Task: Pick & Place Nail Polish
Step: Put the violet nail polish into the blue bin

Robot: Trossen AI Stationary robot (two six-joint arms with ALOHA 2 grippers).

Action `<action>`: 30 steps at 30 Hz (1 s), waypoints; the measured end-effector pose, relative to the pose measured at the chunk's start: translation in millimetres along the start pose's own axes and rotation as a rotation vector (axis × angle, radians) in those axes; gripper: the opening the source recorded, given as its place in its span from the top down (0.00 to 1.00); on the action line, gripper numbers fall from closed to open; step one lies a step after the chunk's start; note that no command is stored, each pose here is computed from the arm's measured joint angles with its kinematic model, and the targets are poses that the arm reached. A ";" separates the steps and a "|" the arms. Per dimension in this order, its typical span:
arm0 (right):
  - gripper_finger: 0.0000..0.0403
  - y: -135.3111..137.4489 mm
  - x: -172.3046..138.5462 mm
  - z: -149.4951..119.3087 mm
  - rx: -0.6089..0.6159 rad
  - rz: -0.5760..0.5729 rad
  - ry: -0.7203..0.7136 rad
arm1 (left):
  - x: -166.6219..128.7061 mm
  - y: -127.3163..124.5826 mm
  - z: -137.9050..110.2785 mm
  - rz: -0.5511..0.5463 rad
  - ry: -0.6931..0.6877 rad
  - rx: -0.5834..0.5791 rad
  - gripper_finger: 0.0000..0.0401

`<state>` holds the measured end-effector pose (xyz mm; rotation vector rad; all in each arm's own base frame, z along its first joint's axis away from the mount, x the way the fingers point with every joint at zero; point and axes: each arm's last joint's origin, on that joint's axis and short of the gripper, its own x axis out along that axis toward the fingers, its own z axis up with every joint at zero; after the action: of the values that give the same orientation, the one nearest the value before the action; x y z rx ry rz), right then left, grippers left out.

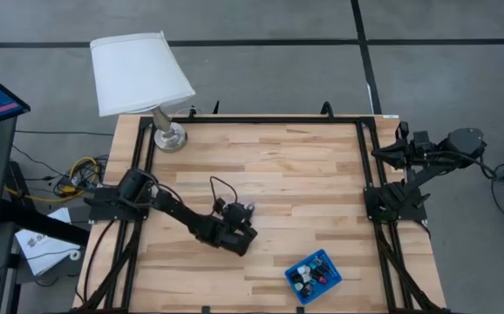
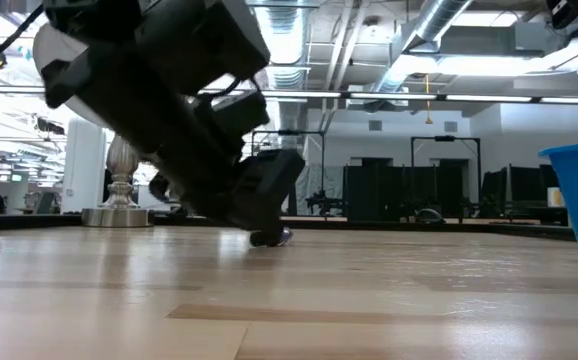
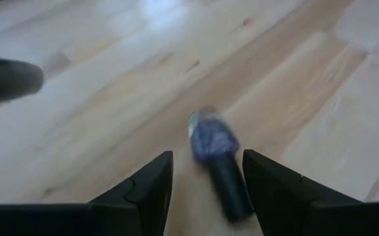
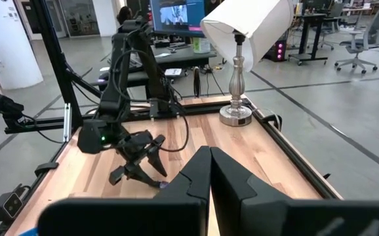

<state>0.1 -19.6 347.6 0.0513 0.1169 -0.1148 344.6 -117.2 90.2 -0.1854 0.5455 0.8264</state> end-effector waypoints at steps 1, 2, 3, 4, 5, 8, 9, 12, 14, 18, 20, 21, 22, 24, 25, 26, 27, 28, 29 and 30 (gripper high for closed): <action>1.00 0.0 0.0 0.0 0.000 0.000 0.000 | 1.1 -0.3 -3.2 0.002 0.001 0.005 0.55; 1.00 0.0 0.0 0.0 0.000 0.000 0.000 | 3.1 -1.4 -5.8 0.000 0.000 0.001 0.55; 1.00 0.0 0.0 0.0 0.000 0.000 0.000 | 5.2 -2.4 -8.7 -0.002 0.000 -0.001 0.55; 1.00 0.0 0.0 0.0 0.000 0.000 0.000 | 7.0 -3.7 -11.2 -0.004 -0.006 -0.009 0.55; 1.00 0.0 0.0 0.0 0.000 0.000 0.000 | 8.6 -5.2 -13.0 -0.011 -0.010 -0.020 0.55; 1.00 0.0 0.0 0.0 0.000 0.000 0.000 | 13.7 -9.5 -18.5 -0.023 -0.026 -0.049 0.56; 1.00 0.0 0.0 0.0 0.000 0.000 0.000 | 13.7 -9.8 -19.9 -0.022 -0.027 -0.045 0.56; 1.00 0.0 0.0 0.0 0.000 0.000 0.000 | 13.7 -10.1 -20.5 -0.019 -0.032 -0.019 0.61; 1.00 0.0 0.0 0.0 0.000 0.000 0.000 | 13.8 -10.2 -20.7 -0.023 -0.026 0.002 0.66; 1.00 0.0 0.0 -0.2 -0.001 0.000 0.001 | 13.8 -10.6 -21.6 -0.040 -0.002 0.010 0.80; 1.00 -0.1 0.0 -0.4 -0.003 -0.001 0.003 | 13.8 -10.4 -22.0 -0.042 0.005 0.015 0.87; 1.00 -0.1 0.0 -0.7 -0.005 -0.001 0.006 | 13.8 -10.2 -22.2 -0.043 0.008 0.017 0.87; 1.00 -0.1 0.0 -1.0 -0.007 -0.001 0.009 | 13.9 -10.2 -22.4 -0.043 0.009 0.019 0.87; 1.00 -0.1 0.0 -1.0 -0.007 -0.002 0.009 | 13.9 -10.1 -22.5 -0.044 0.011 0.017 0.87; 1.00 -0.1 0.0 -1.0 -0.007 -0.001 0.009 | 13.9 -10.0 -22.7 -0.044 0.013 0.012 0.87; 1.00 -0.1 0.0 -1.0 -0.007 -0.001 0.009 | 13.6 -10.0 -22.2 -0.046 0.013 0.008 0.87; 1.00 -0.1 0.0 -1.0 -0.007 -0.001 0.009 | 12.3 -10.0 -20.1 -0.050 0.013 0.001 0.87; 1.00 -0.1 0.0 -1.0 -0.007 -0.001 0.009 | 11.2 -10.1 -18.4 -0.057 0.018 -0.003 0.87; 1.00 -0.1 0.0 -1.1 -0.007 -0.001 0.009 | 9.3 -10.1 -15.6 -0.070 0.027 -0.009 0.87; 1.00 -0.1 0.0 -1.1 -0.007 -0.001 0.009 | 7.1 -9.7 -11.2 -0.085 0.038 -0.015 0.87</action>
<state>-0.1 -19.7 346.6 0.0449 0.1266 -0.1156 351.3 -123.2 76.5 -0.2371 0.5634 0.7456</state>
